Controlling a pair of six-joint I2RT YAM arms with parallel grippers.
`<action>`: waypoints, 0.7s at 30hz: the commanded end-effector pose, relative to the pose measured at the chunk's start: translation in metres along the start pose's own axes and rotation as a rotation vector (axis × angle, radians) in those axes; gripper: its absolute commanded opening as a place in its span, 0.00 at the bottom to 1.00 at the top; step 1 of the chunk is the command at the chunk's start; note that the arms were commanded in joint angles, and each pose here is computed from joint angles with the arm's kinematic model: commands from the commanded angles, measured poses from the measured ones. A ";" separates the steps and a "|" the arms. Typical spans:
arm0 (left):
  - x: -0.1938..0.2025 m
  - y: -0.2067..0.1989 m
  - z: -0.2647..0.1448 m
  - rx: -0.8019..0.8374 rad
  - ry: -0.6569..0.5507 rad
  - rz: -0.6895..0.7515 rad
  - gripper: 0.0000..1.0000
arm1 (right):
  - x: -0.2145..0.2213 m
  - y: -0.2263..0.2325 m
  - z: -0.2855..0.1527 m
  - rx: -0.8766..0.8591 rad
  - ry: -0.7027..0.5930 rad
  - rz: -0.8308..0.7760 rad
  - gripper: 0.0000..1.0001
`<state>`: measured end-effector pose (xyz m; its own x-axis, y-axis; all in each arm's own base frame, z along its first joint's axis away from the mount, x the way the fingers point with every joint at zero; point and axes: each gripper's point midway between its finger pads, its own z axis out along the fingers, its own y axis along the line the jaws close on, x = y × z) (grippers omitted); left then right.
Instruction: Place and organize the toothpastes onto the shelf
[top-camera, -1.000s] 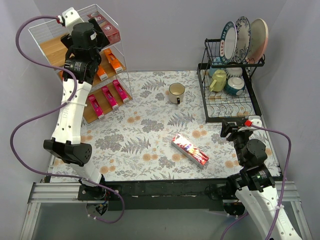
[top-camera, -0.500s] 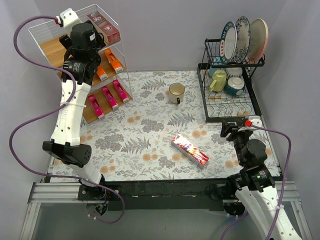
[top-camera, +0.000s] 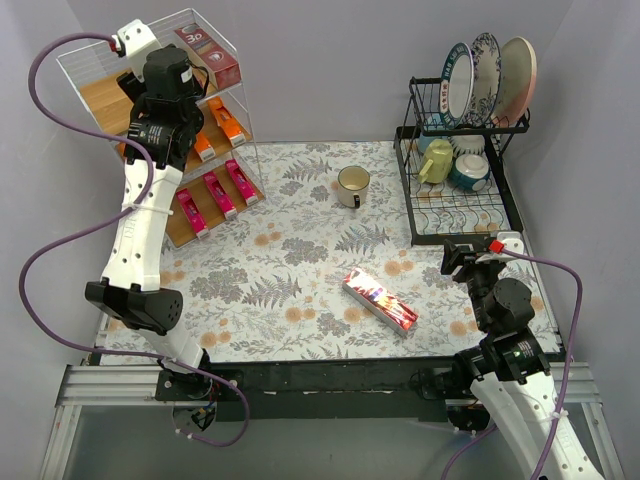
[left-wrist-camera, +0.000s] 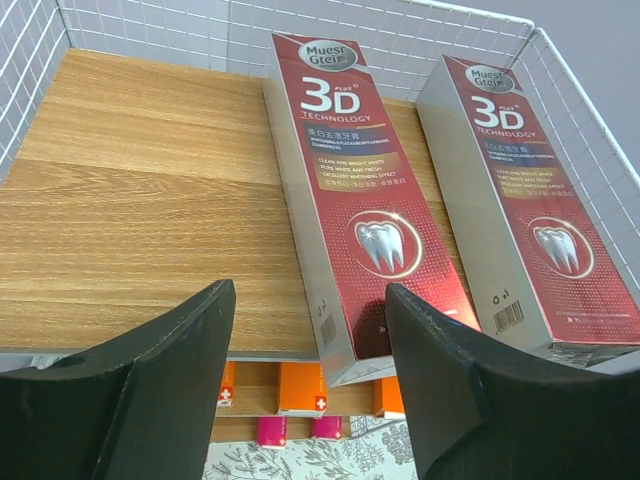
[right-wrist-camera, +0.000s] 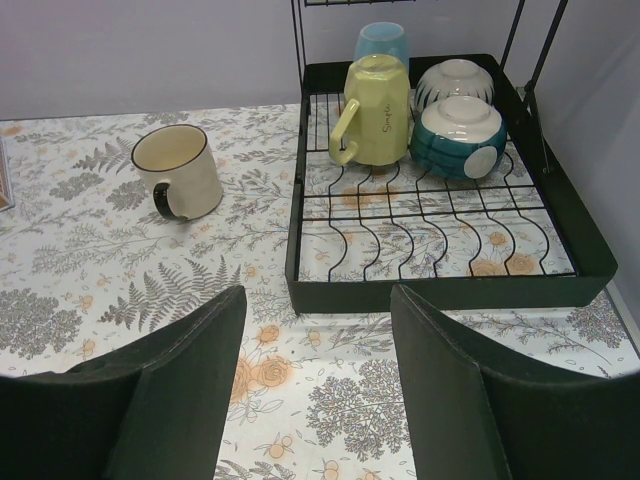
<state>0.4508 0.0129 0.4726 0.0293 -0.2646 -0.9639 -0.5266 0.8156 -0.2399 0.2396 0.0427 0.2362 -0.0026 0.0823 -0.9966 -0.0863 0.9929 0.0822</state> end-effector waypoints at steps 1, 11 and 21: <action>-0.009 0.023 -0.011 -0.055 -0.011 0.026 0.60 | -0.011 0.002 0.001 -0.007 -0.054 0.008 0.68; -0.013 0.037 -0.014 -0.107 -0.024 0.044 0.57 | -0.011 0.002 0.001 -0.009 -0.054 0.008 0.68; -0.030 0.029 -0.021 -0.044 -0.045 -0.004 0.64 | -0.010 0.002 0.001 -0.007 -0.053 0.007 0.68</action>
<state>0.4401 0.0288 0.4734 0.0386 -0.2415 -0.9696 -0.5837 0.7821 -0.2181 0.2396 0.0427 0.2363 -0.0023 0.0824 -0.9966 -0.0867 0.9928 0.0823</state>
